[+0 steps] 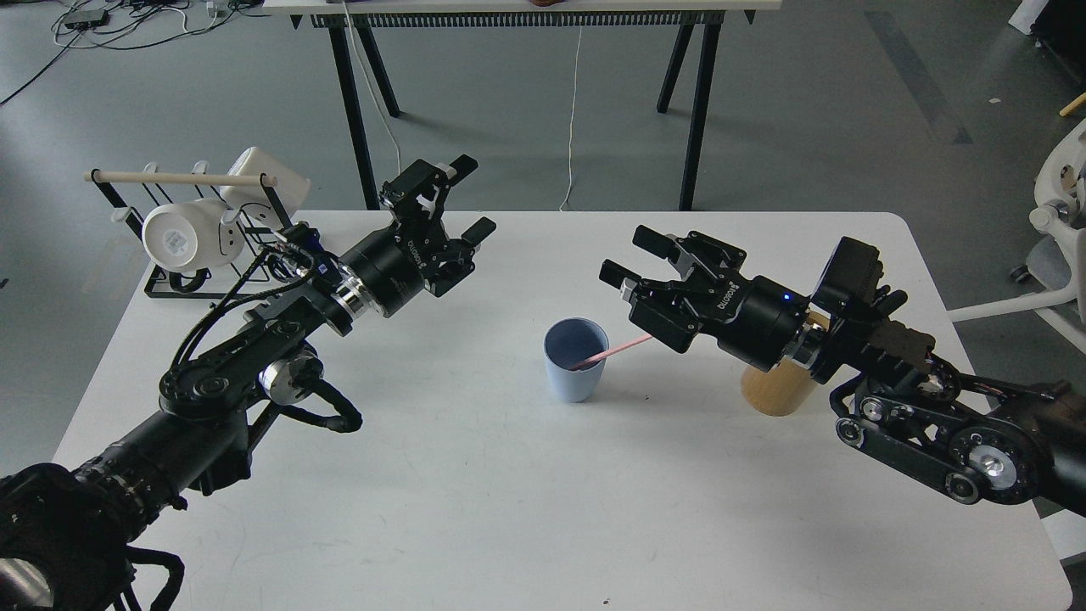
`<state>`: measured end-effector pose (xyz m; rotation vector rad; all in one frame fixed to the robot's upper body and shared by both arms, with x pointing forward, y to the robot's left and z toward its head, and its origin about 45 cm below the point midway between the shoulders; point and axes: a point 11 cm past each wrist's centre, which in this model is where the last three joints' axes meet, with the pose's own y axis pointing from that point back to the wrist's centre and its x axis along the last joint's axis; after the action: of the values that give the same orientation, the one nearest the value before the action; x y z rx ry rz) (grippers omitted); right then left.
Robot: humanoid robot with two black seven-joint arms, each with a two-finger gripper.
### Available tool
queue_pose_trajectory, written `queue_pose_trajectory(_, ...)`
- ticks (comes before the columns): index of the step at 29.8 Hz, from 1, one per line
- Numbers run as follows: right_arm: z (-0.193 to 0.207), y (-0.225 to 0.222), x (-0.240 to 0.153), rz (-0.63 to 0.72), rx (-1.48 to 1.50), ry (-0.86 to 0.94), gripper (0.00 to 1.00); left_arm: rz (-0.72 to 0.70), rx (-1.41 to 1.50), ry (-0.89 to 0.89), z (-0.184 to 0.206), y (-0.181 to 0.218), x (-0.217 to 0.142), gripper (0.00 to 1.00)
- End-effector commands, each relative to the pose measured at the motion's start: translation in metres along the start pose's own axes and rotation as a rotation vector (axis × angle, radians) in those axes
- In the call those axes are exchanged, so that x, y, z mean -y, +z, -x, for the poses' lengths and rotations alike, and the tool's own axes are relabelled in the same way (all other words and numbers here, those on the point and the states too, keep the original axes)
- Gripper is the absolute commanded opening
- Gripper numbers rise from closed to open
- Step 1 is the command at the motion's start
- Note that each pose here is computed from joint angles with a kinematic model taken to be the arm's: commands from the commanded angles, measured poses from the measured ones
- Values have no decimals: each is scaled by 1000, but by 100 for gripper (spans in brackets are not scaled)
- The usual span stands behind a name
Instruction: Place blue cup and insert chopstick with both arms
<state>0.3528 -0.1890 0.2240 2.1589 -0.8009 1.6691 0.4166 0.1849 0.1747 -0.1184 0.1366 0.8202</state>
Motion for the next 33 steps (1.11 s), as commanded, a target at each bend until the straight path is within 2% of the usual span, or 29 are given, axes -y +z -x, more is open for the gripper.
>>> queue_pose_trajectory(1, -30, 2, -3, 58, 140, 121, 99, 12, 3, -1, -2, 5, 1, 95)
queue_pose_trajectory(7, -95, 17, 5, 153, 441, 463, 99, 33, 15, -1, -5, 17, 4, 95)
queue_pose_trajectory(10, -122, 30, 6, 200, 657, 647, 99, 90, -8, 10, -9, 33, 5, 95)
queue_pose_trajectory(13, -142, 39, 4, 216, 798, 782, 99, 133, -19, 17, -15, 51, 0, 95)
queue_pose_trajectory(17, -147, 53, -3, 257, 971, 894, 100, 178, -21, 27, -24, 74, 0, 95)
queue_pose_trajectory(19, -140, 57, -9, 257, 1059, 894, 100, 180, -11, 35, -29, 78, -3, 95)
queue_pose_trajectory(23, -128, 61, -24, 156, 1262, 832, 100, 174, 14, 56, -41, 84, -12, 95)
queue_pose_trajectory(30, -75, 51, -48, -91, 1543, 501, 100, 170, 39, 78, -53, 91, -21, 95)
queue_pose_trajectory(33, -67, 70, -64, -49, 1552, 522, 100, 196, 48, 98, -60, 102, -26, 95)
